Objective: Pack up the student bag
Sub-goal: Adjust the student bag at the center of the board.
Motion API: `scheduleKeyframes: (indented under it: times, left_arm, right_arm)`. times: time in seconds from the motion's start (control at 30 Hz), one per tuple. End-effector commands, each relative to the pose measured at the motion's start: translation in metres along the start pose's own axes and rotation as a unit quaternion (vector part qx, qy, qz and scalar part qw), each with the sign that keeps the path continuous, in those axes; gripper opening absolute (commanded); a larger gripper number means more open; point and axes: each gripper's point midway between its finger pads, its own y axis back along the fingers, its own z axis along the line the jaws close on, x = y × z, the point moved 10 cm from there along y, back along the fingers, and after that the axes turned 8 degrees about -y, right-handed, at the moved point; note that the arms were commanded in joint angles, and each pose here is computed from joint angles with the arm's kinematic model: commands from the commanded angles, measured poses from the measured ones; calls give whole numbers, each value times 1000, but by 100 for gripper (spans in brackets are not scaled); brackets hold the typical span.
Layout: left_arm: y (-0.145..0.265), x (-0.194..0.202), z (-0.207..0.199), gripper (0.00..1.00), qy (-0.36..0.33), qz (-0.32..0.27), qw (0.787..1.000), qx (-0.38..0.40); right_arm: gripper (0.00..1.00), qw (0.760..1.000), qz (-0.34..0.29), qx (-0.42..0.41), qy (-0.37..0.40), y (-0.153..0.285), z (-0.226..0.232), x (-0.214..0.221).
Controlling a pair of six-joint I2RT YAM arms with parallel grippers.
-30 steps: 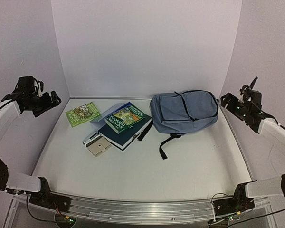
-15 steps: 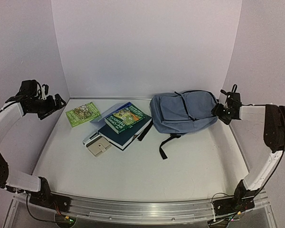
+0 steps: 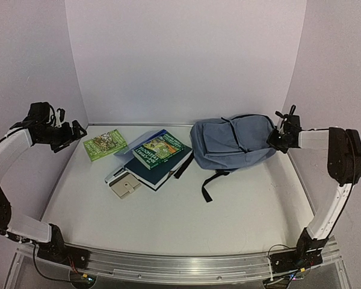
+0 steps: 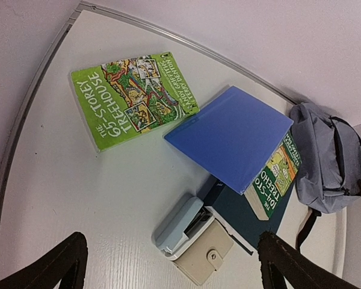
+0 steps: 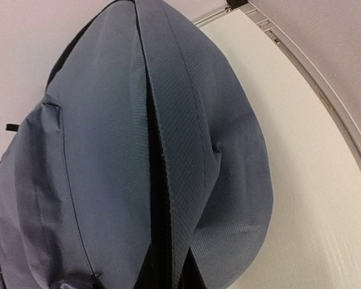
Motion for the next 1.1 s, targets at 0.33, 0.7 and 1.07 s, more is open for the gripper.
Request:
scheduleKeyframes:
  times: [0.33, 0.7, 1.07]
  left_arm:
    - [-24, 19, -94, 98, -25, 41, 993, 111]
    - [-45, 76, -138, 98, 71, 59, 982, 165]
    - [-64, 130, -204, 98, 108, 82, 971, 198]
  right_arm:
    - [0, 990, -45, -26, -132, 141, -14, 64]
    - [44, 992, 18, -56, -109, 187, -1, 129]
    - [60, 995, -60, -81, -11, 238, 32, 86]
